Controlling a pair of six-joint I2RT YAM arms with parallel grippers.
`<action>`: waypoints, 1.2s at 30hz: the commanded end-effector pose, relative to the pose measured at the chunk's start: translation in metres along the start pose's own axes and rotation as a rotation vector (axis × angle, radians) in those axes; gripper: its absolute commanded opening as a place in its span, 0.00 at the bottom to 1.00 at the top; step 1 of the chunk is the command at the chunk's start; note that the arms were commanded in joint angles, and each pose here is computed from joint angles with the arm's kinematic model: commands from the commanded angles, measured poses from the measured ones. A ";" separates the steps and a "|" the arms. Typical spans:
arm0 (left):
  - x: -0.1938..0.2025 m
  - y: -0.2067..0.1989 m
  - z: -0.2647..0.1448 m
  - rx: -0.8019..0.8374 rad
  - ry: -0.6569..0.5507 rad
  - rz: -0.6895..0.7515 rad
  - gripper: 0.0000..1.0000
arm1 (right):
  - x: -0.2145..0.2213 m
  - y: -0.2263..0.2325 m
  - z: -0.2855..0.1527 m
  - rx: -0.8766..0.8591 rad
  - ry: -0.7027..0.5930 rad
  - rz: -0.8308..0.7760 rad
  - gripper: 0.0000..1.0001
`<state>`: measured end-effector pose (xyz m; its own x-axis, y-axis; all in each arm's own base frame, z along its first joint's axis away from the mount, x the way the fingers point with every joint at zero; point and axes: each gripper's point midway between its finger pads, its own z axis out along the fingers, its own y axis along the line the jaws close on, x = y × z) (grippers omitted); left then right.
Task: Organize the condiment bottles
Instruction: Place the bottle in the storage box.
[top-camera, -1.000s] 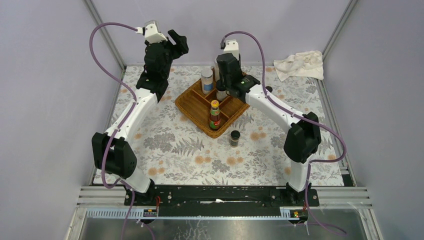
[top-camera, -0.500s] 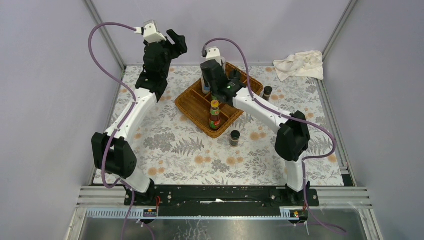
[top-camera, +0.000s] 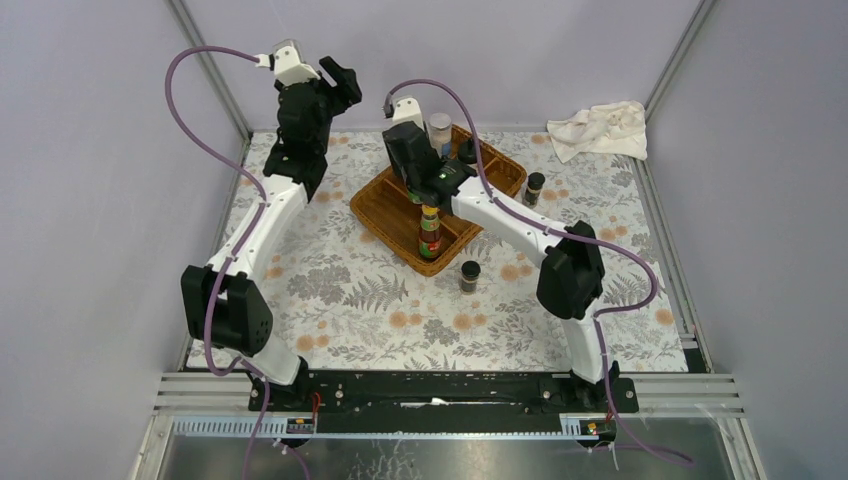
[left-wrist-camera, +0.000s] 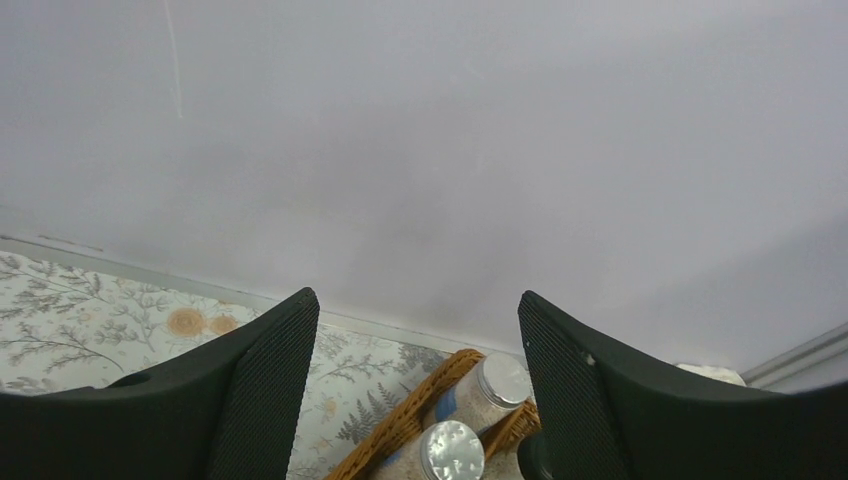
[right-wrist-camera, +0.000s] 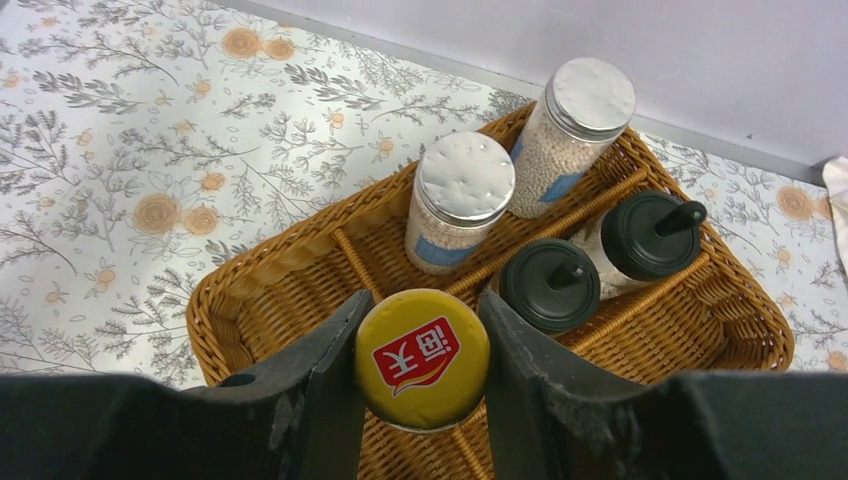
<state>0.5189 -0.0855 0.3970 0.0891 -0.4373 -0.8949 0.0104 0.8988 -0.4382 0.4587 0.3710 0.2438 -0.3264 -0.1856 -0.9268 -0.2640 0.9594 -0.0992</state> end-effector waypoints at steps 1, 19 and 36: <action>-0.020 0.014 0.002 -0.037 -0.077 -0.009 0.77 | -0.066 0.016 -0.017 -0.058 -0.167 0.062 0.00; -0.022 0.043 0.000 -0.118 -0.137 -0.076 0.75 | -0.061 0.049 -0.011 -0.148 -0.184 0.041 0.00; -0.028 0.048 -0.004 -0.136 -0.170 -0.079 0.74 | -0.052 0.069 0.001 -0.221 -0.215 0.045 0.00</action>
<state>0.5213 -0.0412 0.3765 0.1695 -0.4777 -0.8620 -0.1173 0.8586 -0.4990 0.4524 0.4251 0.2020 -0.3255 -0.2519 -0.9114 -0.4232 0.9007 -0.0978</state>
